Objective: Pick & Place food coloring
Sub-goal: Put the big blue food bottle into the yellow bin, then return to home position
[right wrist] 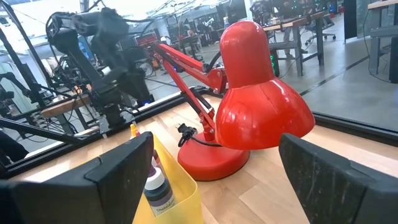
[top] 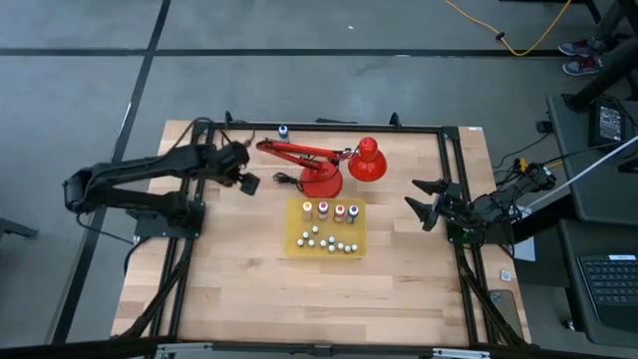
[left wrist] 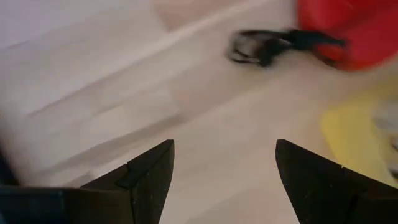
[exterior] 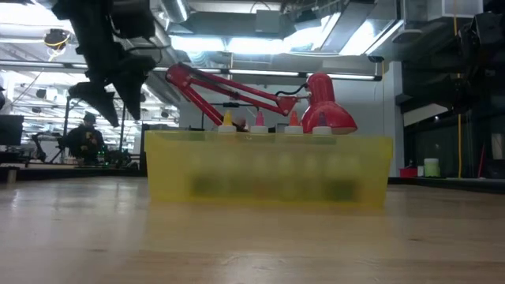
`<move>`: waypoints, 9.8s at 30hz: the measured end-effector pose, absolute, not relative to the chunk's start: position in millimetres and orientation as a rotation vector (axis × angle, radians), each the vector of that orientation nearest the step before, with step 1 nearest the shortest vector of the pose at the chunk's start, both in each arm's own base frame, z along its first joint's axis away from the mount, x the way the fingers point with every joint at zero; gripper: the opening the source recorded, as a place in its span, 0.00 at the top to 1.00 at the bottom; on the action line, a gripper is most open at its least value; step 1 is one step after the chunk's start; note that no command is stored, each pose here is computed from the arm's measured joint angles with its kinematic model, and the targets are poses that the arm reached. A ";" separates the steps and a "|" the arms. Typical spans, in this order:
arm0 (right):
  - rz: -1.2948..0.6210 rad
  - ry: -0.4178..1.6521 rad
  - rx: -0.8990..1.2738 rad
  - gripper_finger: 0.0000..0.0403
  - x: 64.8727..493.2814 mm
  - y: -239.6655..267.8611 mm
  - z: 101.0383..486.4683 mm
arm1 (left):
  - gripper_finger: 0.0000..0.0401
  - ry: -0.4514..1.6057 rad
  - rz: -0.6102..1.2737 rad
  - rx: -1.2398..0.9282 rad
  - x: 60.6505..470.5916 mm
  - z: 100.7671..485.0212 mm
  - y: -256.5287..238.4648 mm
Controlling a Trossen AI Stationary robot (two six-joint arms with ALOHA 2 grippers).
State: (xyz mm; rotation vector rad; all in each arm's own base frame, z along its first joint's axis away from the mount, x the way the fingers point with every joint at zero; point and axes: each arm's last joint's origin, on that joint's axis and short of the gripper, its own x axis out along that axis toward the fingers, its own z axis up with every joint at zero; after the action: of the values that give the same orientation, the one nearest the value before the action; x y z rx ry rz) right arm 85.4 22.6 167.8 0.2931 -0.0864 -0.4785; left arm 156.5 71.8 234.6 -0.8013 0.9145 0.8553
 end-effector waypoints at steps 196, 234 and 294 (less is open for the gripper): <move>-0.478 -0.087 0.294 0.14 85.3 22.6 167.9 | 0.71 1.270 0.643 -0.508 169.5 306.4 45.6; -0.478 -0.087 0.294 0.14 85.3 22.6 167.9 | 0.71 1.322 0.549 -0.370 351.5 286.2 -6.4; -0.479 -0.087 0.294 0.14 85.3 22.6 167.9 | 0.08 1.200 0.471 -0.389 309.4 265.1 8.9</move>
State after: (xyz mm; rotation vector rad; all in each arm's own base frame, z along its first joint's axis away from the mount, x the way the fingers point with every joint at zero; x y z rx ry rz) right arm 85.3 22.6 167.9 0.2935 -0.0869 -0.4785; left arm 309.4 8.9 265.1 -0.3892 1.1997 0.4715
